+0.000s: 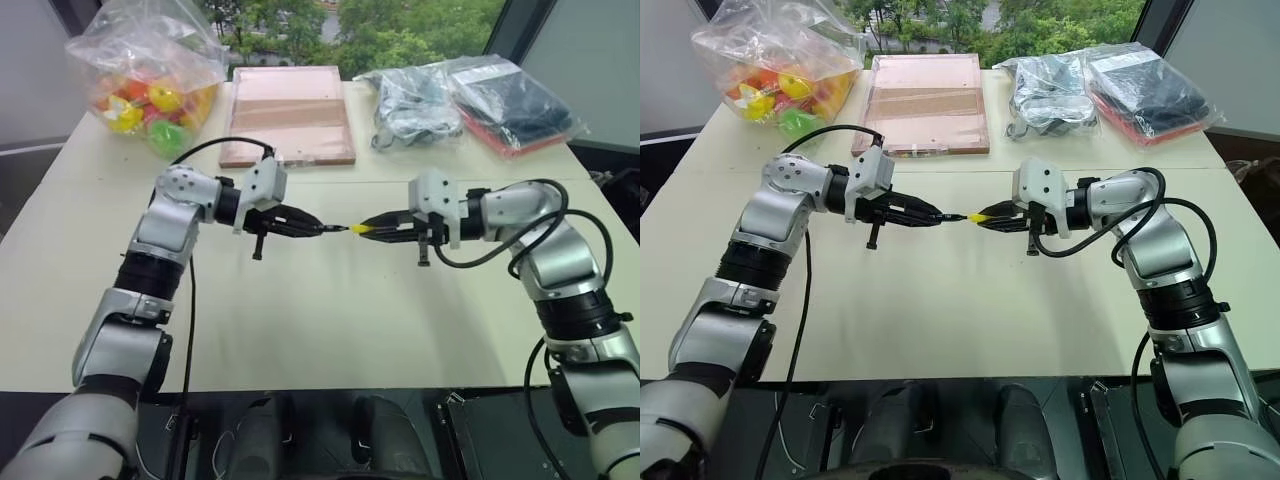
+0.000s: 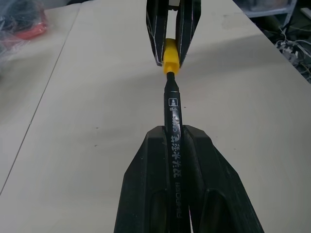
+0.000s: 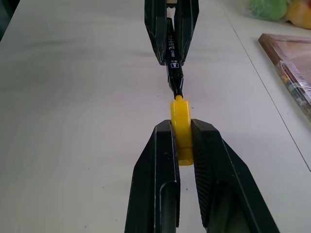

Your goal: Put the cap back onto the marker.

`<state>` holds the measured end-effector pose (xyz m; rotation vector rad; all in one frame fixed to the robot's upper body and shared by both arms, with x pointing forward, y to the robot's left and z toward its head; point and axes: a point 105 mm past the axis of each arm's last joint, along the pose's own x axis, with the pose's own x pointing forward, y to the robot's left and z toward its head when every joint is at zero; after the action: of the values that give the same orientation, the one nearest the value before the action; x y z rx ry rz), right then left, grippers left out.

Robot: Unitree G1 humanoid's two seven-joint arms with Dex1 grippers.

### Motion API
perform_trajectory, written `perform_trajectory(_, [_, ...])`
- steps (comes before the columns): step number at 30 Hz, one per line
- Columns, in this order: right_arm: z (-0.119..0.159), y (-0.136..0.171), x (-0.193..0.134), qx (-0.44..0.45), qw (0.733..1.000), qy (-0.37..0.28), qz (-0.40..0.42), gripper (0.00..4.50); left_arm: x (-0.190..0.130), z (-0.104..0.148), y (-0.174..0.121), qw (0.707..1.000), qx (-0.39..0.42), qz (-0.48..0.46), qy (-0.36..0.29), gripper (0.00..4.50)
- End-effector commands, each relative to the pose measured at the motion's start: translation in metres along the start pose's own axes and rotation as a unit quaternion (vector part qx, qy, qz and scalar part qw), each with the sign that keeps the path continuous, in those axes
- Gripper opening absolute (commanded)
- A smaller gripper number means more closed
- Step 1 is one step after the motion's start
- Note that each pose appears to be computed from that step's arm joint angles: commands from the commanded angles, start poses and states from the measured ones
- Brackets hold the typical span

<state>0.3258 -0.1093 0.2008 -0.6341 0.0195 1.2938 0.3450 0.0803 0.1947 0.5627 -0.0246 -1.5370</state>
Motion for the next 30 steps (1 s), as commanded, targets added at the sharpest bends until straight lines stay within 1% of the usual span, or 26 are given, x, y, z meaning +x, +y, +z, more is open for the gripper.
perform_trajectory(1, [0.020, -0.002, 0.000, -0.029, 0.999, -0.022, -0.002, 0.11, 0.003, 0.008, -0.002, 1.000, 0.019, -0.007, -0.005, 0.00])
perform_trajectory(13, [0.022, 0.007, 0.004, -0.026, 0.999, -0.025, 0.013, 0.11, 0.011, 0.011, 0.003, 1.000, 0.027, -0.003, -0.011, 0.00])
perform_trajectory(18, [0.022, 0.011, 0.008, -0.033, 0.999, -0.021, 0.021, 0.11, 0.015, 0.016, 0.001, 0.999, 0.040, -0.018, -0.007, 0.00])
perform_trajectory(24, [0.022, 0.005, 0.012, -0.061, 0.998, -0.007, 0.014, 0.11, 0.018, 0.019, -0.002, 0.997, 0.061, -0.033, 0.015, 0.00])
perform_trajectory(30, [0.035, -0.001, 0.020, -0.091, 0.996, -0.011, 0.007, 0.11, 0.024, 0.018, -0.002, 0.995, 0.086, -0.030, 0.031, 0.00])
